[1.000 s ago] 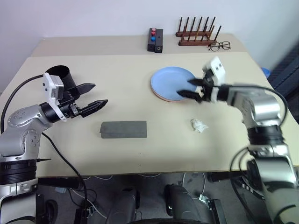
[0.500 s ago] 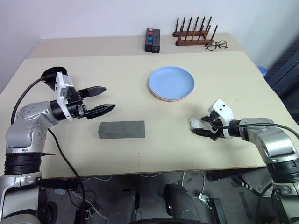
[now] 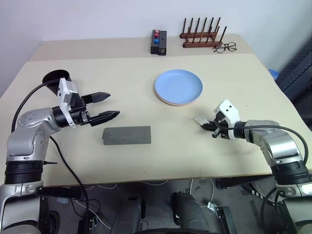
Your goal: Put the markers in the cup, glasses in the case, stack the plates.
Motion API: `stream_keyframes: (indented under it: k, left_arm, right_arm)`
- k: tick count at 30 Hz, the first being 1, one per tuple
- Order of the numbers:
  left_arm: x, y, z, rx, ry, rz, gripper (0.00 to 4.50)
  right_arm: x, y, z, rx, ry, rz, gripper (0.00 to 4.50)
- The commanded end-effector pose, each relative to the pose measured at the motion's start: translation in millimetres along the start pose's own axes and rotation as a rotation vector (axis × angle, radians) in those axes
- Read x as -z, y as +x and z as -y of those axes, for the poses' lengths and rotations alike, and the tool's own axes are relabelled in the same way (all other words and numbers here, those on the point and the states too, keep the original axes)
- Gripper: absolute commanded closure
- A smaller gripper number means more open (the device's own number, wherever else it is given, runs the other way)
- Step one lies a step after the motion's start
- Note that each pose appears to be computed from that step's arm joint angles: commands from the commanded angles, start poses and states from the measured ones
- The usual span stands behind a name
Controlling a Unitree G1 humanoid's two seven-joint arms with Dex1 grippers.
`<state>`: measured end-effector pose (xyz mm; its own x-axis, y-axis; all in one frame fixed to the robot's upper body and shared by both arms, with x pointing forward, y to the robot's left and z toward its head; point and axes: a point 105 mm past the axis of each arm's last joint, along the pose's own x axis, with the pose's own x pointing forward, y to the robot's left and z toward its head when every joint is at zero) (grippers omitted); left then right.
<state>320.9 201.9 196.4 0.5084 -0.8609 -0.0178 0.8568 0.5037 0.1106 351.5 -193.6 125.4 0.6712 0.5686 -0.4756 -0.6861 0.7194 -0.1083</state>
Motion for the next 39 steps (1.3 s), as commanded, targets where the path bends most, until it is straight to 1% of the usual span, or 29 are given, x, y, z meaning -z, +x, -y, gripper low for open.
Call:
stream_keyframes:
  k: [1, 3, 5, 6, 8, 10, 11, 12, 15, 17, 19, 20, 21, 22, 24, 26, 27, 28, 29, 30, 31, 32, 33, 35, 36, 37, 39]
  left_arm:
    - [-12, -5, -4, -0.046, 0.068, 0.031, 0.0]
    - [-14, -6, -4, -0.057, 0.064, 0.045, 0.0]
    - [-15, -6, -2, -0.054, 0.057, 0.049, 0.0]
    - [-15, -6, -1, -0.052, 0.055, 0.05, 0.0]
    - [-12, -8, -1, -0.065, 0.058, 0.04, 0.0]
    - [-10, -9, 0, -0.081, 0.061, 0.031, 0.0]
    - [-10, -8, 2, -0.083, 0.063, 0.03, 0.0]
    - [-11, -10, 3, -0.095, 0.059, 0.04, 0.0]
    - [-11, -17, 5, -0.126, 0.054, 0.048, 0.0]
    - [-10, -18, 10, -0.133, 0.053, 0.048, 0.0]
    - [-8, -22, 11, -0.148, 0.045, 0.05, 0.0]
    - [-7, -24, 12, -0.155, 0.044, 0.052, 0.0]
    - [-7, -24, 14, -0.158, 0.045, 0.053, 0.0]
    - [-7, -24, 16, -0.159, 0.044, 0.056, 0.0]
    - [-10, -21, 21, -0.161, 0.039, 0.077, 0.0]
    - [-10, -18, 25, -0.156, 0.037, 0.092, 0.0]
    - [-9, -17, 27, -0.154, 0.033, 0.098, 0.0]
    - [-8, -15, 28, -0.151, 0.028, 0.103, 0.0]
    - [-7, -14, 29, -0.149, 0.026, 0.105, 0.0]
    - [-6, -12, 32, -0.143, 0.028, 0.104, 0.0]
    - [-4, -10, 33, -0.137, 0.027, 0.103, 0.0]
    - [-3, -12, 31, -0.136, 0.025, 0.099, 0.0]
    - [-2, -13, 30, -0.133, 0.025, 0.096, 0.0]
    - [1, -10, 29, -0.124, 0.012, 0.096, 0.0]
    - [5, -8, 29, -0.114, -0.003, 0.096, 0.0]
    - [9, -5, 31, -0.098, -0.021, 0.095, 0.0]
    - [19, 1, 34, -0.063, -0.055, 0.09, 0.0]
  right_arm:
    - [-68, -2, 5, 0.019, -0.04, 0.226, 4.47]
    - [-92, 4, 6, 0.022, -0.083, 0.287, 4.47]
    - [-110, 14, 12, 0.045, -0.12, 0.321, 4.47]
    - [-116, 18, 16, 0.055, -0.129, 0.33, 4.47]
    - [-123, 36, 26, 0.107, -0.175, 0.316, 4.47]
    - [-122, 51, 31, 0.14, -0.194, 0.3, 4.47]
    - [-121, 53, 33, 0.144, -0.197, 0.3, 4.47]
    - [-115, 60, 30, 0.111, -0.161, 0.291, 4.47]
    - [-94, 78, 20, 0.054, -0.157, 0.237, 3.58]
    - [-88, 76, 22, 0.053, -0.171, 0.23, 2.58]
    - [-102, 67, 28, 0.062, -0.152, 0.281, 1.57]
    - [-113, 58, 34, 0.068, -0.114, 0.323, 1.03]
    - [-119, 51, 38, 0.07, -0.088, 0.352, 0.6]
    - [-124, 45, 42, 0.07, -0.067, 0.373, 0.07]
    - [-142, 28, 50, 0.084, -0.072, 0.439, 0.02]
    - [-168, 6, 49, 0.045, -0.074, 0.559, 0.02]
    - [-174, -3, 48, 0.024, -0.066, 0.6, 0.02]
    - [-173, -11, 48, 0.003, -0.059, 0.615, 0.02]
    - [-170, -17, 48, -0.008, -0.063, 0.615, 0.02]
    - [-158, -25, 47, -0.023, -0.093, 0.599, 0.02]
    - [-140, -33, 38, -0.07, -0.131, 0.566, 0.02]
    - [-124, -39, 23, -0.146, -0.158, 0.533, 0.02]
    - [-101, -47, 6, -0.216, -0.189, 0.48, 0.02]
    - [-66, -65, -16, -0.274, -0.221, 0.391, 0.02]
    - [-54, -72, -21, -0.262, -0.224, 0.363, 0.02]
    - [-49, -81, -25, -0.244, -0.24, 0.359, 0.02]
    - [-43, -95, -35, -0.255, -0.2, 0.347, 0.02]
